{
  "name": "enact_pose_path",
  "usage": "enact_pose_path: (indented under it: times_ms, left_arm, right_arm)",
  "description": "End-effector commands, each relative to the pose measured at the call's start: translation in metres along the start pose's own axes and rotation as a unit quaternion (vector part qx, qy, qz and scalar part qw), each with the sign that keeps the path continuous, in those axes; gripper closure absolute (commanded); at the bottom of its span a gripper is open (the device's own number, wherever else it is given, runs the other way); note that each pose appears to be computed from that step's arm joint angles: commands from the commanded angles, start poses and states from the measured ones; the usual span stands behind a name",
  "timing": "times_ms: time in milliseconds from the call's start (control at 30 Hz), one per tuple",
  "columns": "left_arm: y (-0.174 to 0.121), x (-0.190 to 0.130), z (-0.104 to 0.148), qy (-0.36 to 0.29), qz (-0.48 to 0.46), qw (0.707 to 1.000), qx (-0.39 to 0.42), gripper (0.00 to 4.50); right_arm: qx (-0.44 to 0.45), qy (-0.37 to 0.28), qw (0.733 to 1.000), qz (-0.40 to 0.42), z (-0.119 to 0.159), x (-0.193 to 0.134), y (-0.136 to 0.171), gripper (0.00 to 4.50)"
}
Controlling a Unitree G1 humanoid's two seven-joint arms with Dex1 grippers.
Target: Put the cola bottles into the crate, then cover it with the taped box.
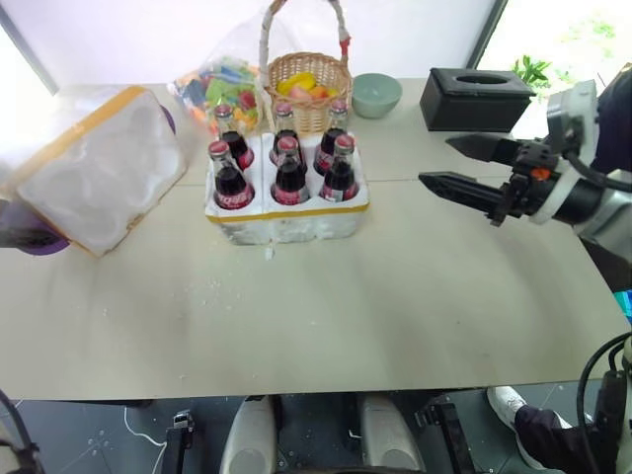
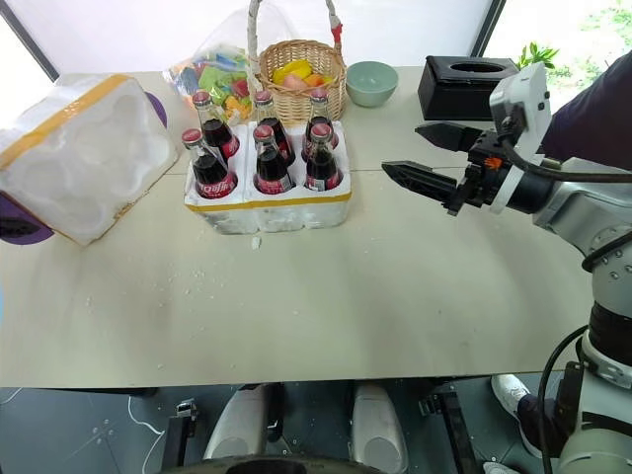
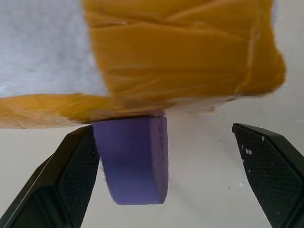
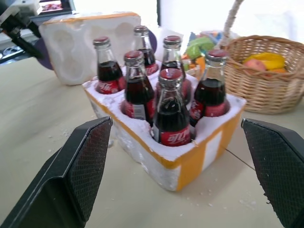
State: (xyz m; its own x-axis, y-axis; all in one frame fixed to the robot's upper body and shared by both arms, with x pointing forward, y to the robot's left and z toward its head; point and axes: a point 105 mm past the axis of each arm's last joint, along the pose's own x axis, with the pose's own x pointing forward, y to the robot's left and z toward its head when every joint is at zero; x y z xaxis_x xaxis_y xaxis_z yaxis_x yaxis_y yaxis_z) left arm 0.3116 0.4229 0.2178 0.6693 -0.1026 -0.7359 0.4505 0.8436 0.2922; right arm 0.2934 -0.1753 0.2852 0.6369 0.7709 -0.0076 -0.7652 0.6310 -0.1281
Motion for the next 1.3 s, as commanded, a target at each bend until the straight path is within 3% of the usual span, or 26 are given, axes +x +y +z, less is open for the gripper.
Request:
enact_pose_path:
  times_ms: [33,67,200,300,367,400,500,600,700,833,1000,1067,1167,1300]
  left_arm:
    - [0.006,-0.006,0.002,-0.004,0.023,1.000,-0.015,0.00]
    - [0.006,-0.005,0.002,-0.004,0.023,1.000,-0.020,0.00]
    - [0.006,-0.006,0.000,0.001,0.023,0.999,-0.027,1.27]
    - [0.006,-0.007,-0.001,-0.003,0.018,0.999,-0.032,2.98]
    - [0.006,-0.008,-0.003,-0.002,0.017,0.999,-0.033,3.92]
    - [0.005,-0.009,-0.003,-0.002,0.016,0.999,-0.032,4.15]
    - [0.009,-0.010,-0.002,-0.012,0.030,0.999,-0.012,4.21]
    - [0.015,-0.011,0.023,-0.079,0.068,0.994,0.035,4.21]
    - [0.029,-0.024,0.085,-0.228,0.201,0.944,0.128,4.21]
    - [0.005,-0.035,0.141,-0.349,0.231,0.880,0.225,4.21]
    - [-0.043,-0.040,0.171,-0.383,0.247,0.821,0.343,4.21]
    - [-0.058,-0.042,0.174,-0.383,0.247,0.814,0.361,4.21]
    - [-0.091,-0.045,0.184,-0.339,0.281,0.785,0.436,4.21]
    - [-0.112,-0.048,0.195,-0.298,0.334,0.726,0.523,4.21]
  right_arm:
    - [-0.028,-0.015,0.999,-0.013,0.015,-0.011,0.005,0.04]
    - [-0.027,-0.015,0.999,-0.014,0.015,-0.012,0.006,0.04]
    - [-0.027,-0.012,0.999,-0.026,0.012,-0.016,0.006,0.00]
    - [-0.026,-0.010,0.999,-0.031,0.011,-0.016,0.005,0.00]
    - [-0.027,-0.007,0.999,-0.031,0.009,-0.015,0.004,0.00]
    - [-0.028,-0.005,0.999,-0.030,0.009,-0.015,0.004,0.00]
    - [-0.022,0.013,0.999,-0.021,0.000,-0.016,0.005,0.00]
    - [-0.022,0.035,0.999,-0.006,-0.010,-0.021,0.009,0.00]
    - [-0.024,0.039,0.998,-0.034,-0.018,-0.024,0.003,0.00]
    - [-0.011,0.033,0.999,-0.040,-0.022,-0.024,0.003,0.00]
    - [-0.003,0.036,0.998,-0.042,-0.028,-0.023,0.004,0.00]
    - [-0.002,0.035,0.998,-0.044,-0.029,-0.022,0.004,0.00]
    - [0.012,0.027,0.998,-0.054,-0.031,-0.023,-0.002,0.00]
    - [0.019,0.021,0.998,-0.063,-0.034,-0.020,-0.005,0.00]
